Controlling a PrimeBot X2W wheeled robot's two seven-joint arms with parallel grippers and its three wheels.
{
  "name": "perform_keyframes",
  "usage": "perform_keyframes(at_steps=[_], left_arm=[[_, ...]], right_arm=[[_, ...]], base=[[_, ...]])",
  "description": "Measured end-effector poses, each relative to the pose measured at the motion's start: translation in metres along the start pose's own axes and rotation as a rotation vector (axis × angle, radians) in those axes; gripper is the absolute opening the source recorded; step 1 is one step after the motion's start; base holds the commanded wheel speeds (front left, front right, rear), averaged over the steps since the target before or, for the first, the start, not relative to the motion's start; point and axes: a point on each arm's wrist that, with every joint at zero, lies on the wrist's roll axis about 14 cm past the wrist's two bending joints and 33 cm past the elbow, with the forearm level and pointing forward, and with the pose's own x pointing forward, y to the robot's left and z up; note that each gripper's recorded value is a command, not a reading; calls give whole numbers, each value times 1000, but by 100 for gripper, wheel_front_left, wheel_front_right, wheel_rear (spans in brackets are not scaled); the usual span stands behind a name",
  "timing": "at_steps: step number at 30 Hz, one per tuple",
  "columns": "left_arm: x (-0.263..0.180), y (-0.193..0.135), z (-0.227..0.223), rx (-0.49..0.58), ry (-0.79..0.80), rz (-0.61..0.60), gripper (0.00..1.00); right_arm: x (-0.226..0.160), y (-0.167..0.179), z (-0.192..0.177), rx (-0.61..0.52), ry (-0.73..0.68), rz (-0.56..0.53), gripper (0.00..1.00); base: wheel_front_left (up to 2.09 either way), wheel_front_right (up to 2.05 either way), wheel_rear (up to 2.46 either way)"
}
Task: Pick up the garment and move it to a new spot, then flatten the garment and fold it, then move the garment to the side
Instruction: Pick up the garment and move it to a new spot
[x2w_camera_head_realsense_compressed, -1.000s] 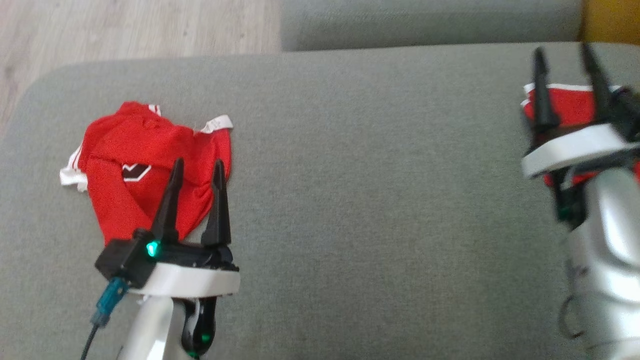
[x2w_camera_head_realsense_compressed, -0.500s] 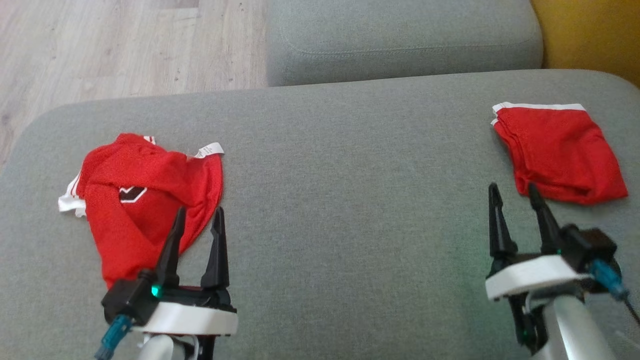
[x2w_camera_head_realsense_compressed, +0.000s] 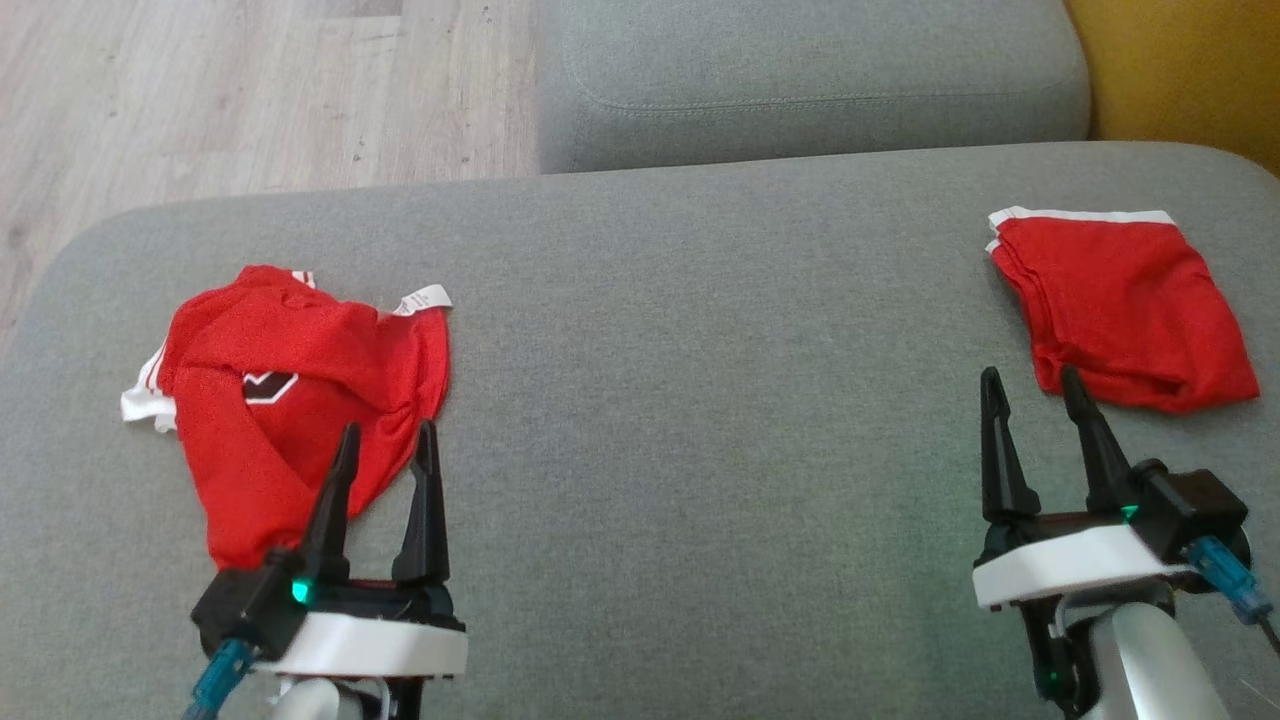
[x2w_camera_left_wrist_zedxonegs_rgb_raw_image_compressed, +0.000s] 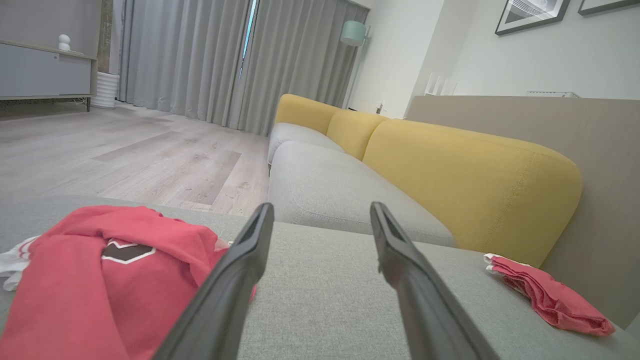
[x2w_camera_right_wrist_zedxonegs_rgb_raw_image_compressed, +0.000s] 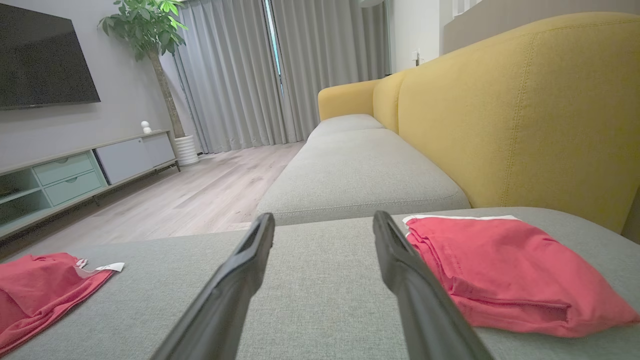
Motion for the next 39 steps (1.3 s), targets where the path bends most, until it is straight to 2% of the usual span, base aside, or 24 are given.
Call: perform_keyframes(at_steps=[16,28,39], left_arm=[[-2,3,4,4,-12,13,100],[-28,45,24,37,-67,163,100],[-76,81,31,67,-86,315,100]], right_arm=[[-1,7,-6,4,16,21,100],[8,63,-18,30,51,185,100],[8,118,-29,59,92,344,100]], base=[[0,0,0],[0,0,0],[0,0,0]])
